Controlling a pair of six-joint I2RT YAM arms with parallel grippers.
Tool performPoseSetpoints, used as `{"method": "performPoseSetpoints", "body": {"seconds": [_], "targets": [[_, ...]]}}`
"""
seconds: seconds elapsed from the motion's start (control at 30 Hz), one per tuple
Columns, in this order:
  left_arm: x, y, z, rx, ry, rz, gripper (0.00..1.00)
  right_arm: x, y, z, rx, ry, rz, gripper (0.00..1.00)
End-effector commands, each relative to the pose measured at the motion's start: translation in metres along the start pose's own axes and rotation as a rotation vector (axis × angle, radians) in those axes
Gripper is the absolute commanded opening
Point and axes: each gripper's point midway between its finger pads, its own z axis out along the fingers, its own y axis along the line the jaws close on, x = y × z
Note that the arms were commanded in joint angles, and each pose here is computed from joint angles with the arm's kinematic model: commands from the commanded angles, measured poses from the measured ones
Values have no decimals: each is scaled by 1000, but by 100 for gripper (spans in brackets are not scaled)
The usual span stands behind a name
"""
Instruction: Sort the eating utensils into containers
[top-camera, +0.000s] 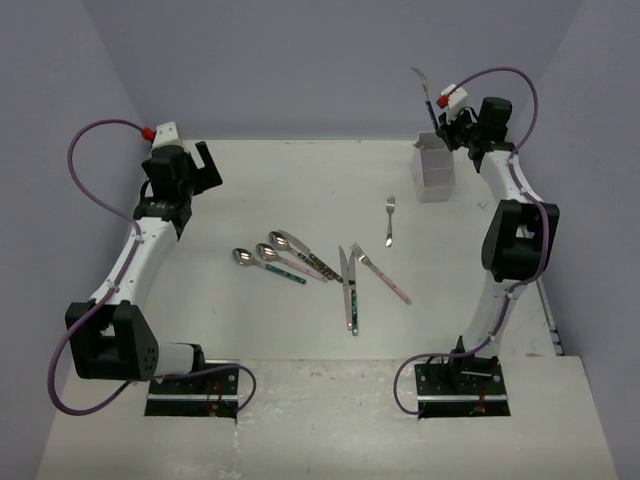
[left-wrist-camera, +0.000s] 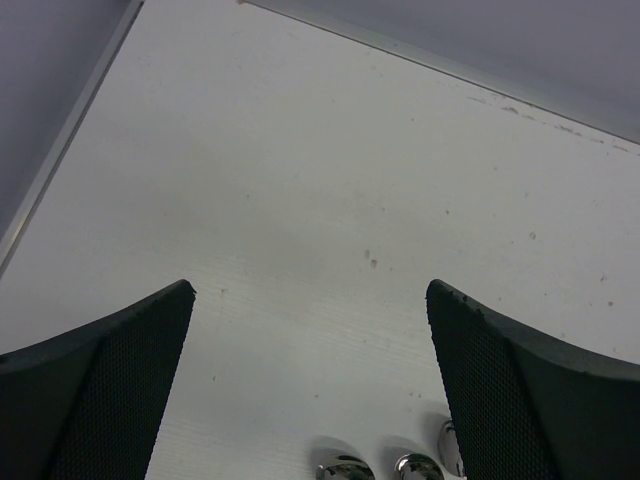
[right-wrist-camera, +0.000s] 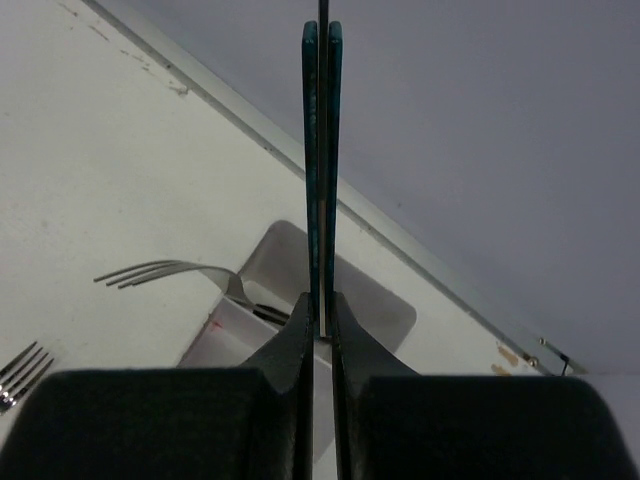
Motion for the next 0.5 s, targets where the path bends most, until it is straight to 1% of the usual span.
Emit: {"method": "performPoseSetpoints", "body": {"seconds": [0.0, 0.07, 0.1, 0.13, 0.17, 0.27, 0.47], "targets": [[-34, -10, -10, 43, -87, -35, 100, -41, -12, 10, -37, -118, -175, 0], [-36, -13, -11, 61, -87, -36, 100, -31, -15, 21, -54, -115, -174, 0], [-36, -14, -11, 65, -87, -36, 100, -38, -22, 23, -48, -131, -200, 0], [-37, -15, -12, 69, -87, -37, 100, -22, -18, 33, -74, -102, -184, 0], [-36, -16, -12, 73, -86, -38, 100, -34, -26, 34, -65, -115, -206, 0], [-36, -16, -12, 74, -83, -37, 100, -21, -27, 42, -88, -79, -208, 0], [-34, -13, -15, 60, -79, -44, 100, -3, -9, 28, -145, -45, -226, 0]]}}
